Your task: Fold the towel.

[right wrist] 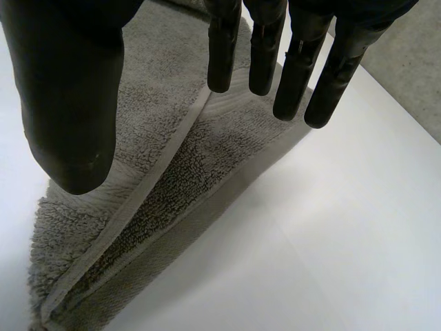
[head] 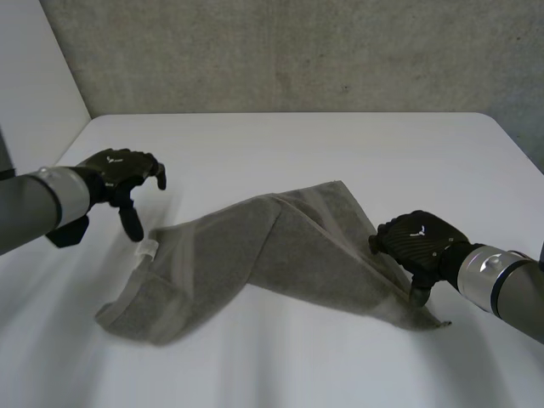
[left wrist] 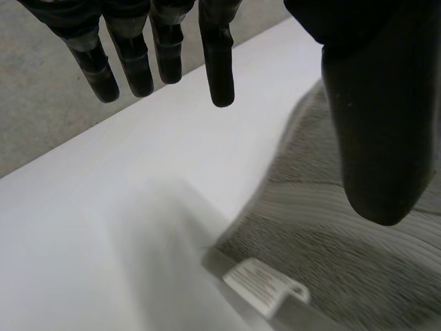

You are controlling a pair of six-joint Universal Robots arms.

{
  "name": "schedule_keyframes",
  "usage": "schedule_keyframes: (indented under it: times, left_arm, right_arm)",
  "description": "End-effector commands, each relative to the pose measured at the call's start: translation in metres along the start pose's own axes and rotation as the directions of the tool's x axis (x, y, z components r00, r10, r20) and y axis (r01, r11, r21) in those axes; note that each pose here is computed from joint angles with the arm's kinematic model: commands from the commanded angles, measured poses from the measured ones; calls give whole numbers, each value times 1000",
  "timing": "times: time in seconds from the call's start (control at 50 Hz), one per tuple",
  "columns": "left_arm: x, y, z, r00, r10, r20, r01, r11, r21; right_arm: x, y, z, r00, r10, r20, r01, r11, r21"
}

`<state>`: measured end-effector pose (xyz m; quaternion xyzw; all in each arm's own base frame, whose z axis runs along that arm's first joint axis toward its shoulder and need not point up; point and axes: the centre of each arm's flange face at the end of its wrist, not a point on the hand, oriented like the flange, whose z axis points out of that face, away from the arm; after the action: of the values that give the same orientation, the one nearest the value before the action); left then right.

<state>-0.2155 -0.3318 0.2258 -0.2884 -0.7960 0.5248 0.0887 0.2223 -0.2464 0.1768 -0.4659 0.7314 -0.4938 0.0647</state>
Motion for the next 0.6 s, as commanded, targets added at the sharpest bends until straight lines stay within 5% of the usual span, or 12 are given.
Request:
schedule_keyframes:
  times: [0.02, 0.6]
  left_arm:
    - [-2, 9, 45, 998, -22, 51, 23, 999, -23]
    - [43, 58, 96, 1000, 16, 7, -15, 992, -127]
  right_arm:
    - [-2, 0, 1, 1000, -2, 6, 2, 1000, 0]
    - [-7, 12, 11, 1000, 5, 22, -4, 1000, -19]
